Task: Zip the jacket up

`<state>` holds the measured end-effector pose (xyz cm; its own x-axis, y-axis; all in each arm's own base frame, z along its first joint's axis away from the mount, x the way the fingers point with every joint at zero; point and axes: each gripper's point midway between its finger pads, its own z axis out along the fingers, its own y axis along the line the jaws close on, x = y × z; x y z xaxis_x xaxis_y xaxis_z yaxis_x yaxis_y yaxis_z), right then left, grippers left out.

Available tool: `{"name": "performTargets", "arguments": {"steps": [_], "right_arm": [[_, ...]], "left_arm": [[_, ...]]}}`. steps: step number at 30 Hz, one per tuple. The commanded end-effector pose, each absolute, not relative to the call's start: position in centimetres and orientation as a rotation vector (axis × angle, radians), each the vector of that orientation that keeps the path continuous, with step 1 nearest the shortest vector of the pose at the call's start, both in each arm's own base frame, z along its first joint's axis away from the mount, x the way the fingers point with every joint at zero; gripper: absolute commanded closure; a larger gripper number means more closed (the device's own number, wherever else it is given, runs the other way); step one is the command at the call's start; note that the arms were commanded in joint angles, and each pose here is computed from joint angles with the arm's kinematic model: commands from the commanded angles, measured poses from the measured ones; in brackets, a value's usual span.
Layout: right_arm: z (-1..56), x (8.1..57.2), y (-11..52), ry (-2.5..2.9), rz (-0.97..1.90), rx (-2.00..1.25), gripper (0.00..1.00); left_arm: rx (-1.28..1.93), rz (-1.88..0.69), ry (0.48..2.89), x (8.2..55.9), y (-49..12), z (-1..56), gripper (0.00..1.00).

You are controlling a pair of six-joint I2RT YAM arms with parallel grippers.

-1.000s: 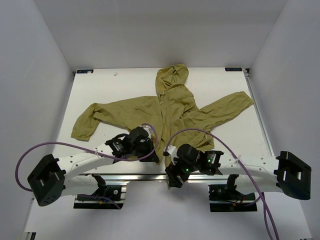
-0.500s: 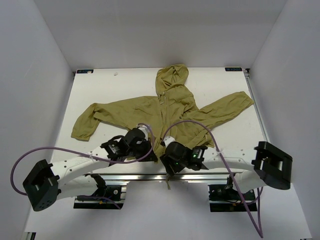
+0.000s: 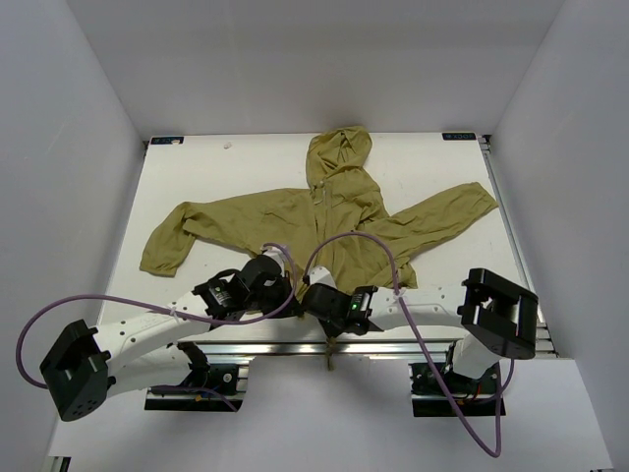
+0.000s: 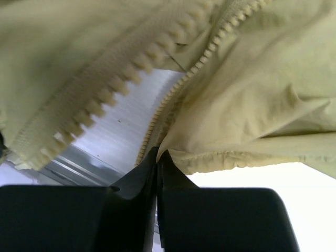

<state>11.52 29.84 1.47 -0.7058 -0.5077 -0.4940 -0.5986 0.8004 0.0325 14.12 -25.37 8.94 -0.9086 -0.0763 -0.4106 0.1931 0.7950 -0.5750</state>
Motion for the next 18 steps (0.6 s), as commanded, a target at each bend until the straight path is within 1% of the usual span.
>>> {"name": "performTargets", "arguments": {"steps": [1, 3, 6, 7, 8, 9, 10, 11, 12, 13, 14, 15, 18], "right_arm": [[-1.4, 11.0, 24.7, 2.608, -0.019, -0.830, 1.00], [-0.8, 11.7, 25.1, 2.576, -0.004, -0.801, 1.00], [1.5, 13.2, 26.3, 2.526, 0.124, -0.715, 1.00], [3.4, 14.5, 26.7, 2.493, 0.224, -0.644, 1.00], [4.5, 15.1, 27.1, 2.462, 0.300, -0.642, 1.00], [6.7, 15.1, 28.4, 2.398, 0.494, -0.608, 1.00], [7.9, 16.4, 28.3, 2.360, 0.564, -0.543, 1.00], [10.1, 17.2, 29.4, 2.262, 0.680, -0.515, 1.00], [12.6, 17.3, 29.6, 2.174, 0.768, -0.512, 1.00], [13.2, 17.9, 29.3, 2.127, 0.793, -0.490, 1.00], [15.9, 18.5, 29.5, 2.023, 0.843, -0.467, 1.00], [16.1, 18.9, 29.4, 2.006, 0.836, -0.447, 1.00], [20.2, 20.1, 28.5, 1.847, 0.879, -0.371, 1.00]], "left_arm": [[0.057, -0.862, 2.539, 14.8, -25.0, 9.4, 1.00], [0.058, -0.873, 2.526, 15.0, -25.1, 9.7, 1.00], [0.055, -0.901, 2.486, 15.6, -25.6, 10.5, 1.00], [0.055, -0.912, 2.469, 15.8, -25.8, 10.9, 1.00], [0.055, -0.926, 2.450, 16.1, -26.0, 11.4, 1.00], [0.053, -0.959, 2.407, 16.6, -26.6, 12.5, 1.00], [0.045, -0.967, 2.384, 17.0, -26.8, 13.1, 1.00], [0.026, -0.972, 2.353, 17.6, -26.9, 13.8, 1.00], [0.020, -1.006, 2.305, 18.1, -27.4, 14.9, 1.00], [-0.012, -1.007, 2.251, 19.1, -27.5, 16.2, 1.00], [-0.055, -1.031, 2.177, 20.2, -27.9, 17.7, 1.00], [-0.072, -1.046, 2.135, 20.8, -28.1, 18.6, 1.00], [-0.112, -1.103, 2.001, 22.4, -28.8, 22.2, 1.00]]}}
